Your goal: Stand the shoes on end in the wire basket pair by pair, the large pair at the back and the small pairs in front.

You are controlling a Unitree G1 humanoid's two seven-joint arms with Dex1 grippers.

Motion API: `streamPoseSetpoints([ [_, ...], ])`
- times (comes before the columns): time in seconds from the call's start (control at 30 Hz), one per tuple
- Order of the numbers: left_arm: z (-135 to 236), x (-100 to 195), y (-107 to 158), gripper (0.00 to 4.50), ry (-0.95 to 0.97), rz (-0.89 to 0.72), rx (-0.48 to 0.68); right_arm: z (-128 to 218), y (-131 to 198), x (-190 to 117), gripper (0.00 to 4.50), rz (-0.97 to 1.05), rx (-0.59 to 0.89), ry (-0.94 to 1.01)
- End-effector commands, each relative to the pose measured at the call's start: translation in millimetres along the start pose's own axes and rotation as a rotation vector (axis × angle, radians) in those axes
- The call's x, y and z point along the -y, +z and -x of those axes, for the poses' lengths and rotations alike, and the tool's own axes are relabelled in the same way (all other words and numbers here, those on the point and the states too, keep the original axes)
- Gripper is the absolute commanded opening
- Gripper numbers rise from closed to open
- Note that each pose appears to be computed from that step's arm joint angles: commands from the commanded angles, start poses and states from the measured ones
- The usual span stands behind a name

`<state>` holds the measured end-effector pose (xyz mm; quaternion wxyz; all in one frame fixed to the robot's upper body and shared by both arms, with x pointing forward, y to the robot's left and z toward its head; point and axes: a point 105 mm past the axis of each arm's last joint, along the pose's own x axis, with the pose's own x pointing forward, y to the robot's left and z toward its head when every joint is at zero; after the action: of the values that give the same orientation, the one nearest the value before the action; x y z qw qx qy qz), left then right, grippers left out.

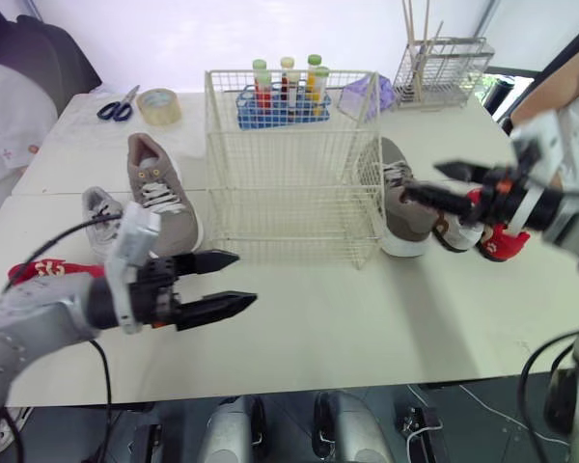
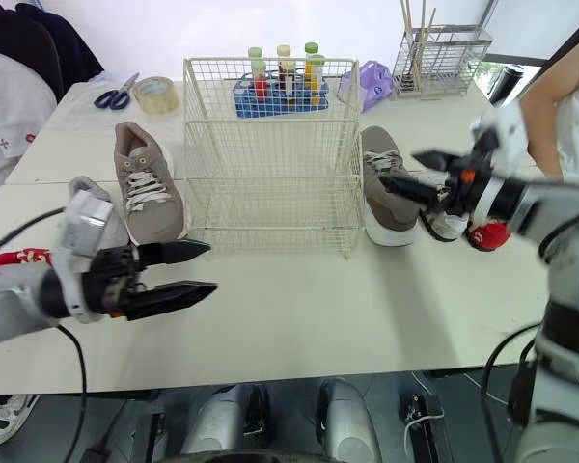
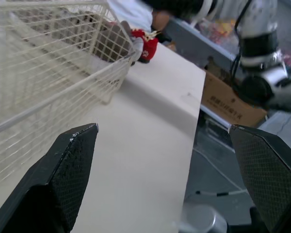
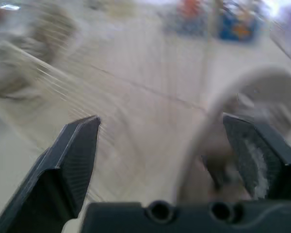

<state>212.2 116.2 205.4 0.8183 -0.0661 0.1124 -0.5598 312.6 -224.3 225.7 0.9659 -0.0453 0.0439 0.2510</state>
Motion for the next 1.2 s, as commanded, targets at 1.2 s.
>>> streamPoseSetpoints([
  [1.2,-20.7,-1.6,-10.7,4.50,0.058,-0.052,-0.016,-57.2,-69.4,2.6,4.31,-0.072,0.006,-0.398],
])
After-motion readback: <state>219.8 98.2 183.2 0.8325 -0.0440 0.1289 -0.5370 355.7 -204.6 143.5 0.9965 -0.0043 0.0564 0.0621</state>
